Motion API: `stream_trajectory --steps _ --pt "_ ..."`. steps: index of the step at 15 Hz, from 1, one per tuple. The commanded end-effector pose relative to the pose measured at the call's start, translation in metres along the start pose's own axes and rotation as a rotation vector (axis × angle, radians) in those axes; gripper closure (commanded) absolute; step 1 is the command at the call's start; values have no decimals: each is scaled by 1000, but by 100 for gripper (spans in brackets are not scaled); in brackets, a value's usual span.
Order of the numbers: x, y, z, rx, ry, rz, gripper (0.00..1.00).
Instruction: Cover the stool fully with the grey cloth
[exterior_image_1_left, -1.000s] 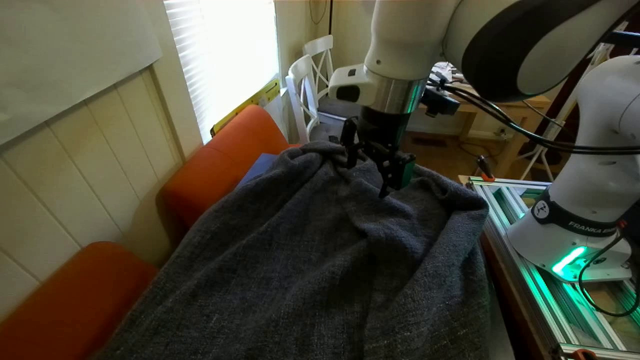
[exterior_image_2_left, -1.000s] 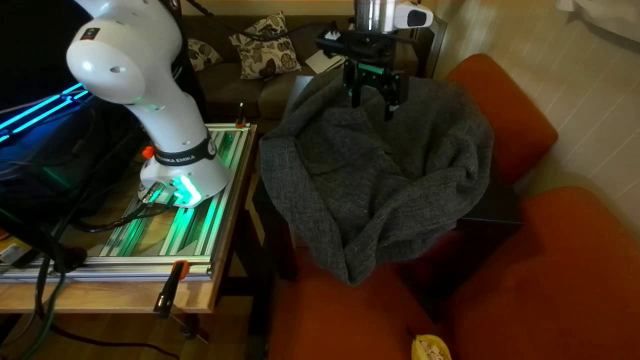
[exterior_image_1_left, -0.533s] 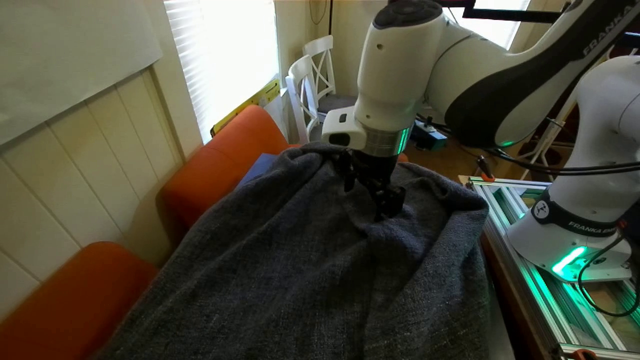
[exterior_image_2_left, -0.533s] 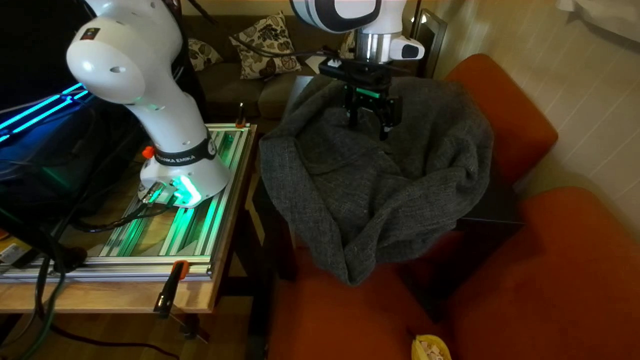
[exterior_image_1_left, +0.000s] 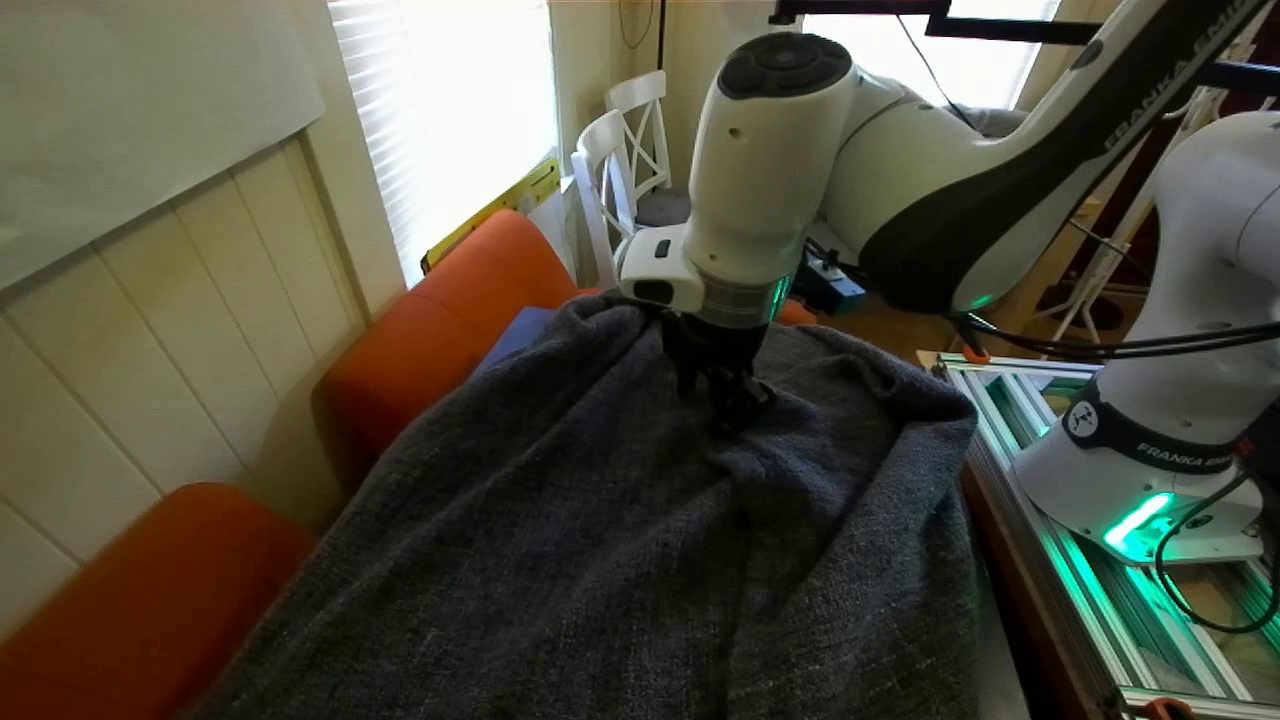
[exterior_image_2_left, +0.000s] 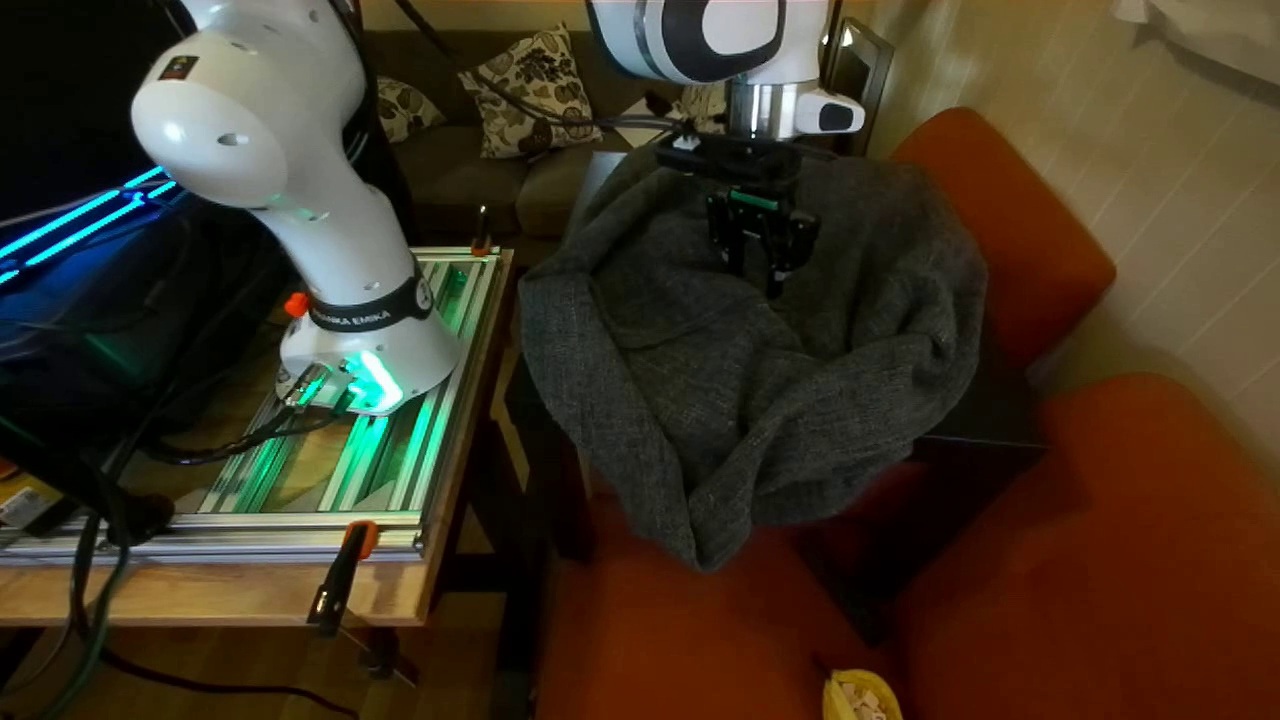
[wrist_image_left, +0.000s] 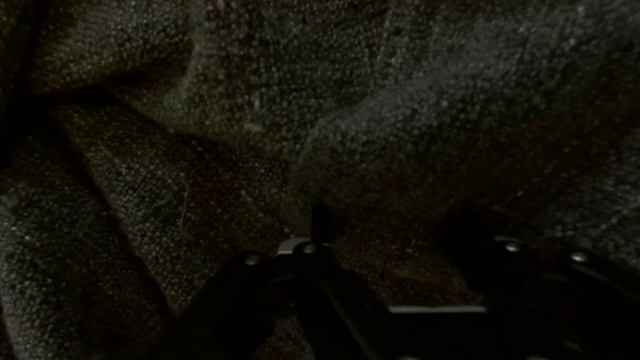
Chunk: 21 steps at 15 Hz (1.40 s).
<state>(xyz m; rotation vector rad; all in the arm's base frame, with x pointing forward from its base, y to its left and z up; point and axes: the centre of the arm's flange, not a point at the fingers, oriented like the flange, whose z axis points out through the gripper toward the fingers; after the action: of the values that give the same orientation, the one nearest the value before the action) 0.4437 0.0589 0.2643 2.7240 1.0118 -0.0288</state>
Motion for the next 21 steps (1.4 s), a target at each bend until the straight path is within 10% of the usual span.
stream_trajectory --steps 1,5,12,21 --pt "4 7 2 -20 -16 12 69" --pt "-3 11 -7 -4 -27 23 98" --pt "-24 17 -32 76 -1 77 99" --pt "-123 7 -94 579 132 17 99"
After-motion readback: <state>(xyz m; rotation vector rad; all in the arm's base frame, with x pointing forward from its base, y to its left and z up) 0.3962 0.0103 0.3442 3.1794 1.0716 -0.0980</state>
